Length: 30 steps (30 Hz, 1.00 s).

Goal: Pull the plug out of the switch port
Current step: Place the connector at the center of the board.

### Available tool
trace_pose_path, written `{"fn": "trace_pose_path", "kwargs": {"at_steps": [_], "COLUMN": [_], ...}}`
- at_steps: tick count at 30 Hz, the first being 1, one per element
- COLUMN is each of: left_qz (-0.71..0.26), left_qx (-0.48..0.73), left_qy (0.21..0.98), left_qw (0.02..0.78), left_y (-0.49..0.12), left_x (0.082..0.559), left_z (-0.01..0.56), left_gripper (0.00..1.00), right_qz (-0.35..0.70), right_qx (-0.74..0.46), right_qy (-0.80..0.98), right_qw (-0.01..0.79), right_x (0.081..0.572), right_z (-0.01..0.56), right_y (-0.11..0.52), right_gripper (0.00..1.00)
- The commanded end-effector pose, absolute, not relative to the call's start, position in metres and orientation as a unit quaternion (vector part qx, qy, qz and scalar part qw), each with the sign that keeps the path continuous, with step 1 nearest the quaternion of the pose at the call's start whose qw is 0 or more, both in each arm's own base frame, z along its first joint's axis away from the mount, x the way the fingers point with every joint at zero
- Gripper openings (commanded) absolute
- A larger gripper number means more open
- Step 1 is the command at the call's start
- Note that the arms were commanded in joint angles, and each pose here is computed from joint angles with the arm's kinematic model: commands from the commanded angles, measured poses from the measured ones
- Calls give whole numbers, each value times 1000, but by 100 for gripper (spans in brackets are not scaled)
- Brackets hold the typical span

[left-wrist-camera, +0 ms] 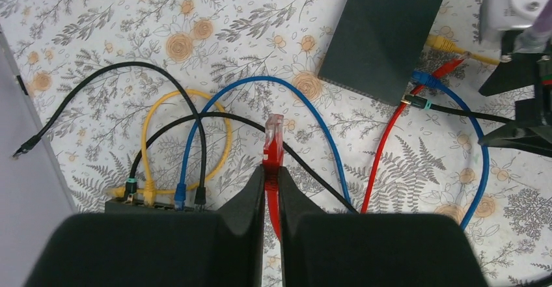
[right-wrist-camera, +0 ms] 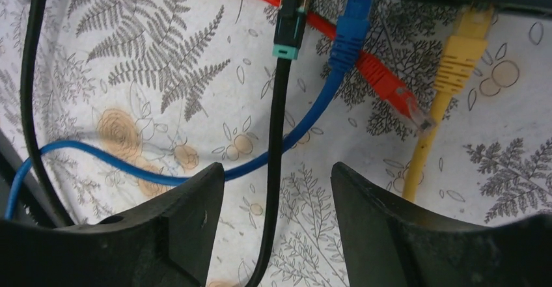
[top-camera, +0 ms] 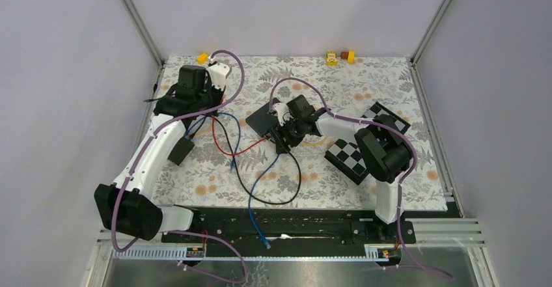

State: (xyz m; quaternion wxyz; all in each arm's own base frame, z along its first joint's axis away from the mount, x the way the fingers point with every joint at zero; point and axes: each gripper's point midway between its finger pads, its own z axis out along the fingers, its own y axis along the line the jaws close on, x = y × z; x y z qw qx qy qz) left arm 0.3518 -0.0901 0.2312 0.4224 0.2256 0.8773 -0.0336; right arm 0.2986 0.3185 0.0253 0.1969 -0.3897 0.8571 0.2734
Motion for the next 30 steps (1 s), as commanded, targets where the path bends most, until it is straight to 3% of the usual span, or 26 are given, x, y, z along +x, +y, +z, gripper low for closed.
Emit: {"fn": "trace_pose_path", "kwargs": {"at_steps": [1, 7, 15, 23, 30], "left_qz": [-60, -63, -70, -75, -52], "left_qx": [219, 221, 222, 263, 329], "left_qy": [857, 856, 861, 854, 858], "left_qw": [463, 463, 452, 443, 391], "left_y": [-99, -98, -98, -101, -92], "left_x": [356, 356, 351, 343, 327], "left_z": [247, 243, 230, 222, 227], "left_gripper": [0, 0, 0, 0, 0], "right_qz": [263, 247, 194, 201, 202], "right_qx": [-385, -371, -358, -318, -292], "right_qy": [852, 865, 881, 883, 876], "right_qw": [239, 232, 241, 282, 327], "right_x": [321, 323, 326, 338, 354], "right_z": [40, 27, 12, 45, 91], "right_y": [338, 341, 333, 339, 343], "right_gripper": [68, 65, 51, 17, 2]}}
